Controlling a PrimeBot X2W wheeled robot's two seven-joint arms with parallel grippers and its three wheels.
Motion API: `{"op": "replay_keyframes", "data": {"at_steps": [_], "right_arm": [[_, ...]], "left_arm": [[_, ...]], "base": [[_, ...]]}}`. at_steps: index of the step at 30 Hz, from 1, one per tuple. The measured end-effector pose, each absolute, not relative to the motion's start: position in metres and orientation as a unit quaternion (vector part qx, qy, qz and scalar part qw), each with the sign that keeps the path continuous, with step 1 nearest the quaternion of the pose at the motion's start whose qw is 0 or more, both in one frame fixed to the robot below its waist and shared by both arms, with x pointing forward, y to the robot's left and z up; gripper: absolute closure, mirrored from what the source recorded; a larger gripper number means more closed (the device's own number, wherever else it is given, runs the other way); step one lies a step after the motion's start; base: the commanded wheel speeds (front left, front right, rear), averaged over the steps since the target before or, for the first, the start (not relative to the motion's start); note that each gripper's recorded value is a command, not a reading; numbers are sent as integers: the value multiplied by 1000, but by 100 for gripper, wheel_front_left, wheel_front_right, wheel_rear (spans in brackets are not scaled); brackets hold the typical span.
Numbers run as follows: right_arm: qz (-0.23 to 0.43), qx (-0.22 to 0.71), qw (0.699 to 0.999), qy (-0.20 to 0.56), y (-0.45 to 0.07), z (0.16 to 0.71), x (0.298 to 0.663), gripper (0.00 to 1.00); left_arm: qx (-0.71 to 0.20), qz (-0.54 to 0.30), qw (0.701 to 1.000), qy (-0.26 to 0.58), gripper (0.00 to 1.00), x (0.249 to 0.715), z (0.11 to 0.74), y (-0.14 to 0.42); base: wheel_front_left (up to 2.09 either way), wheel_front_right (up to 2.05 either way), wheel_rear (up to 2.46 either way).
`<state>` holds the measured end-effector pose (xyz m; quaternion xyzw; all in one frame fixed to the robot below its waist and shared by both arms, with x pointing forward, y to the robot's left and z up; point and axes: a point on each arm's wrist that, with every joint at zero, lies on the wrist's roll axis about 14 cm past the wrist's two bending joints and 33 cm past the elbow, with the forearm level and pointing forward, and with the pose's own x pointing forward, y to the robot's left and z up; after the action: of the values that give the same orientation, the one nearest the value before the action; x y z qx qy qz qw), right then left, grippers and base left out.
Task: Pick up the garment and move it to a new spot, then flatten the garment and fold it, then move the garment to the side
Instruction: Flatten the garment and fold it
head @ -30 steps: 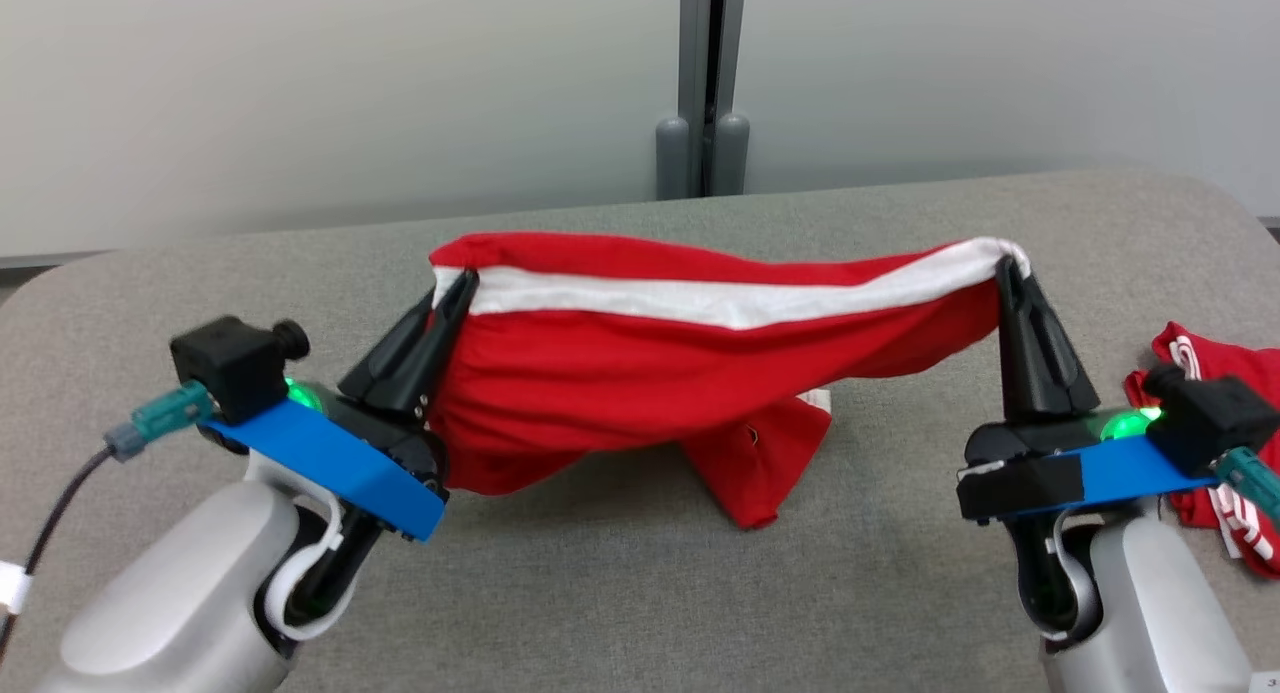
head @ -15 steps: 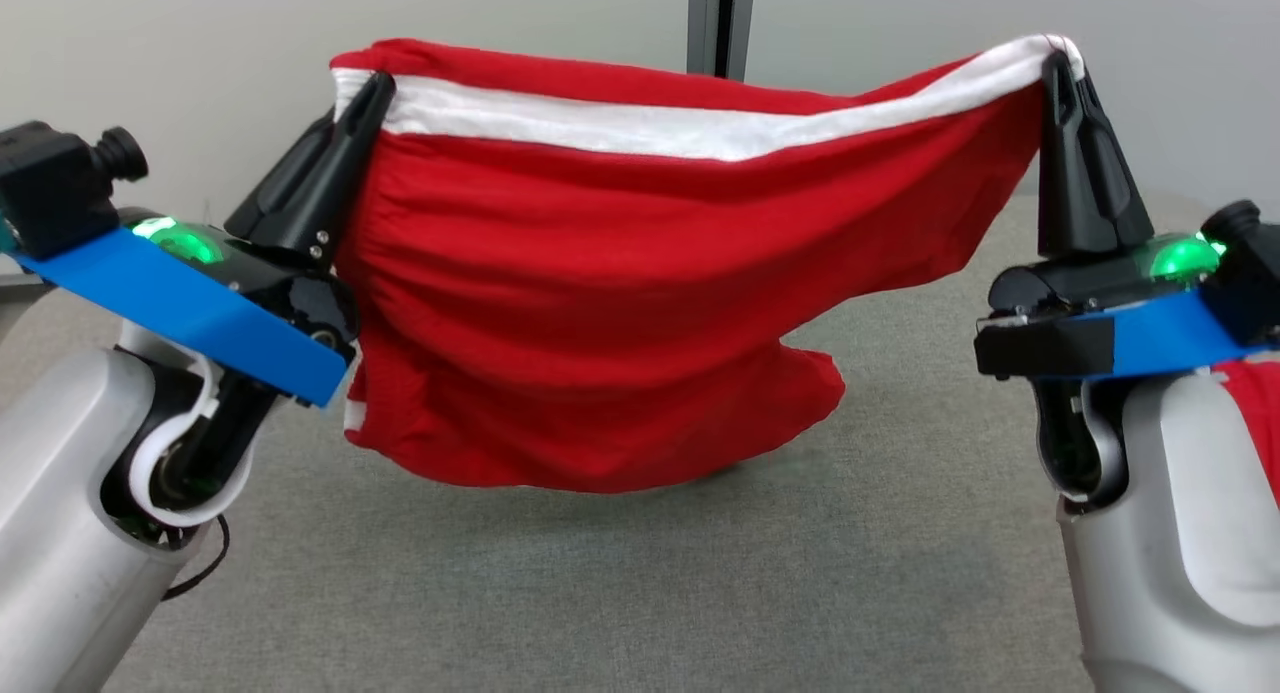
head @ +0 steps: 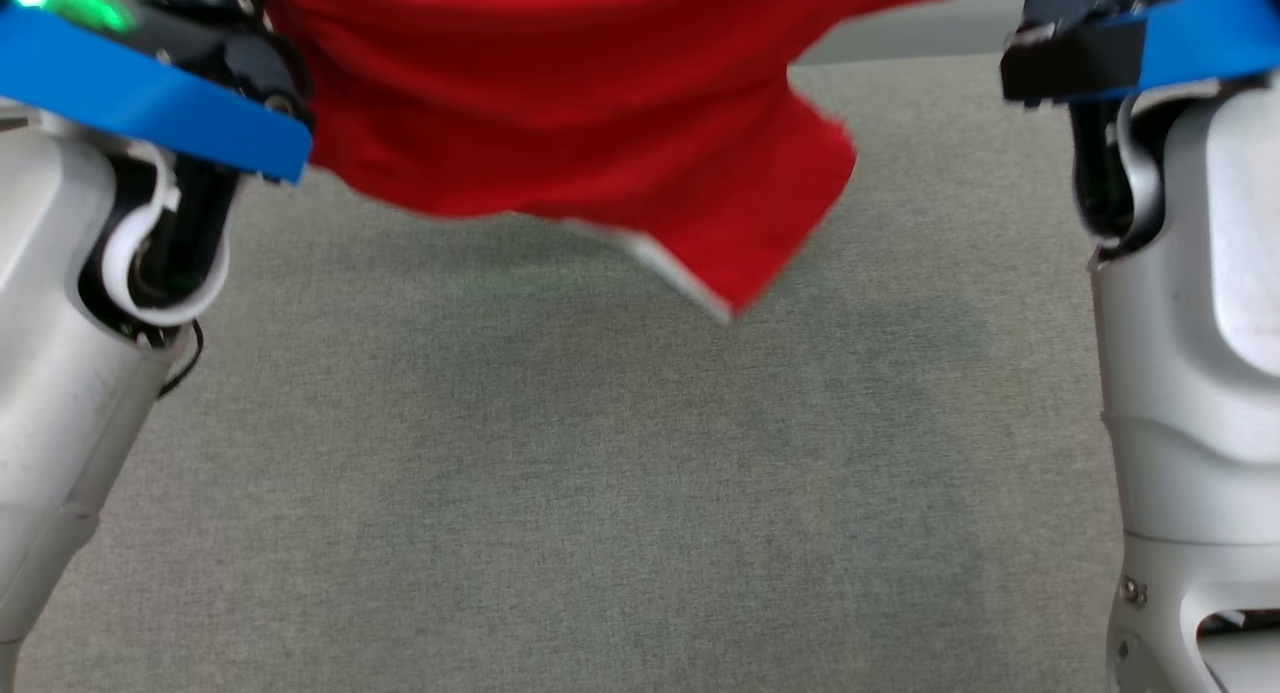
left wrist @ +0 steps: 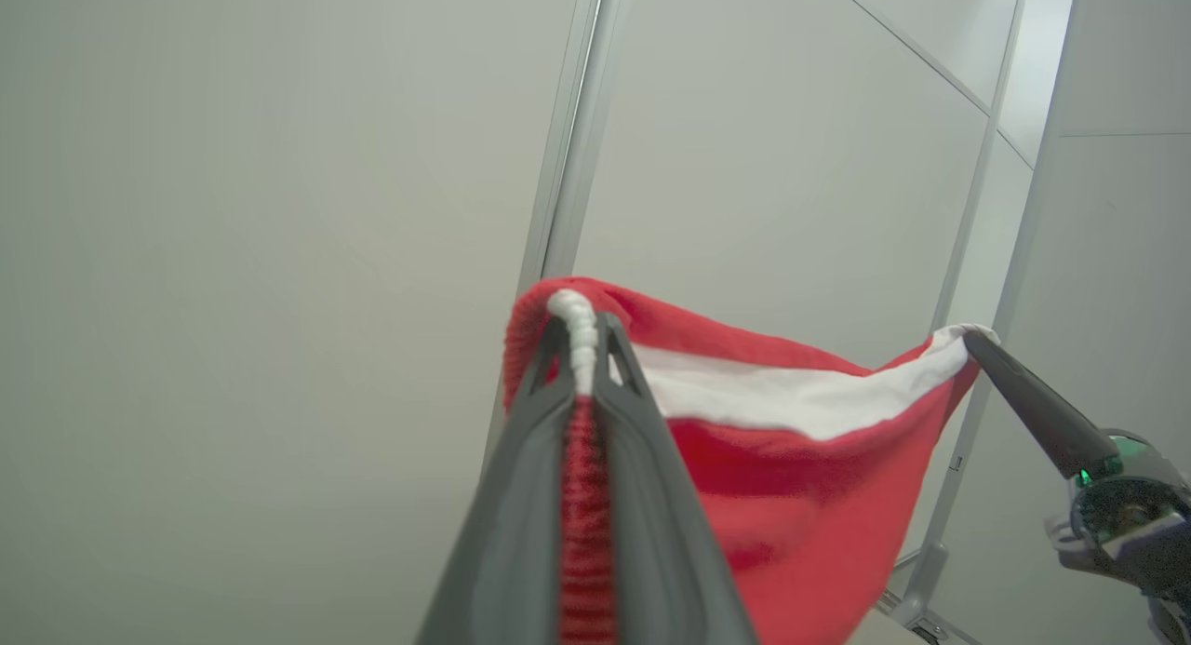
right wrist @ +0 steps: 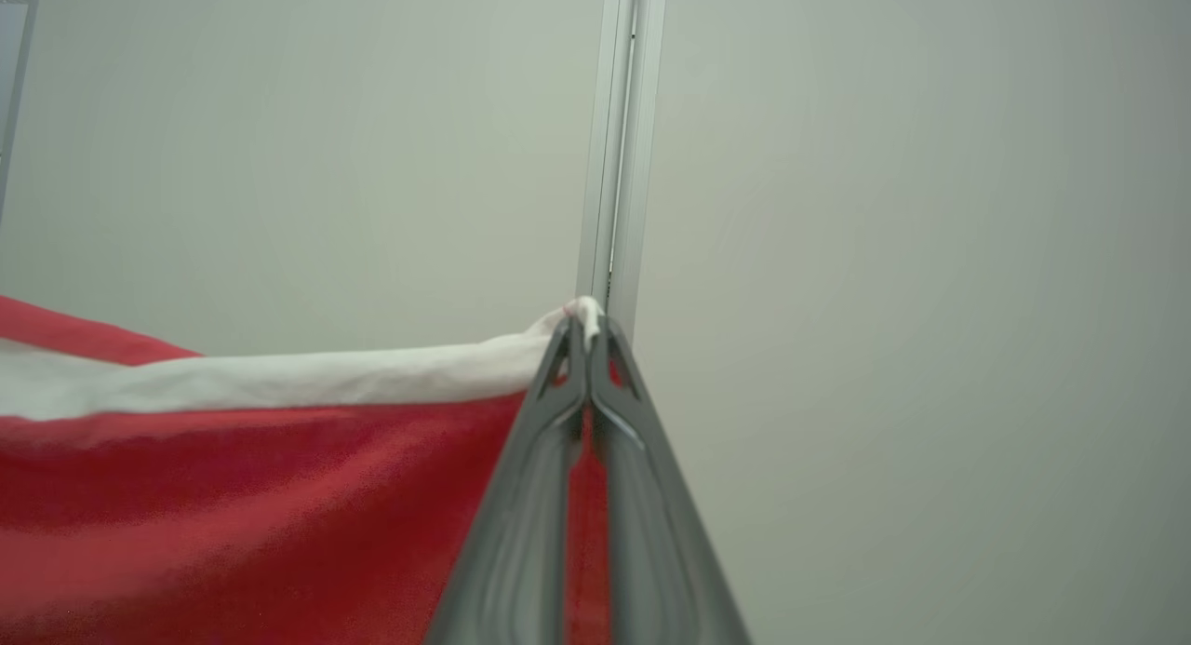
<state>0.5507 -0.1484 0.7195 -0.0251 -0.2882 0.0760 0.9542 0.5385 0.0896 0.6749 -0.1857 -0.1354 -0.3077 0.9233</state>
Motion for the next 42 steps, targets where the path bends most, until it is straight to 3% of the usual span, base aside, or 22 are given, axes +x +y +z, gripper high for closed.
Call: {"op": "replay_keyframes", "data": {"at_steps": [6, 11, 18, 22, 31, 36, 42], "right_arm": [[75, -15, 945, -317, -149, 733, 551, 100], [74, 14, 957, -281, -154, 693, 528, 100], [55, 72, 985, -145, -166, 579, 472, 100], [28, 97, 992, -76, -179, 527, 429, 100], [-13, 121, 991, -47, -203, 504, 365, 100], [-17, 113, 992, -57, -207, 511, 362, 100], [11, 90, 994, -67, -191, 518, 394, 100]], "left_arm": [[-196, -307, 919, -150, 100, 541, 674, 89], [-240, -280, 925, -93, 100, 518, 623, 97], [-304, -221, 923, 79, 100, 432, 490, 94], [-340, -195, 910, 135, 100, 381, 453, 87], [-375, -178, 894, 170, 100, 316, 434, 76], [-375, -193, 890, 171, 100, 308, 437, 70], [-376, -202, 890, 157, 100, 330, 447, 69]], "base": [[0, 0, 0], [0, 0, 0], [0, 0, 0], [0, 0, 0], [0, 0, 0], [0, 0, 0], [0, 0, 0]]}}
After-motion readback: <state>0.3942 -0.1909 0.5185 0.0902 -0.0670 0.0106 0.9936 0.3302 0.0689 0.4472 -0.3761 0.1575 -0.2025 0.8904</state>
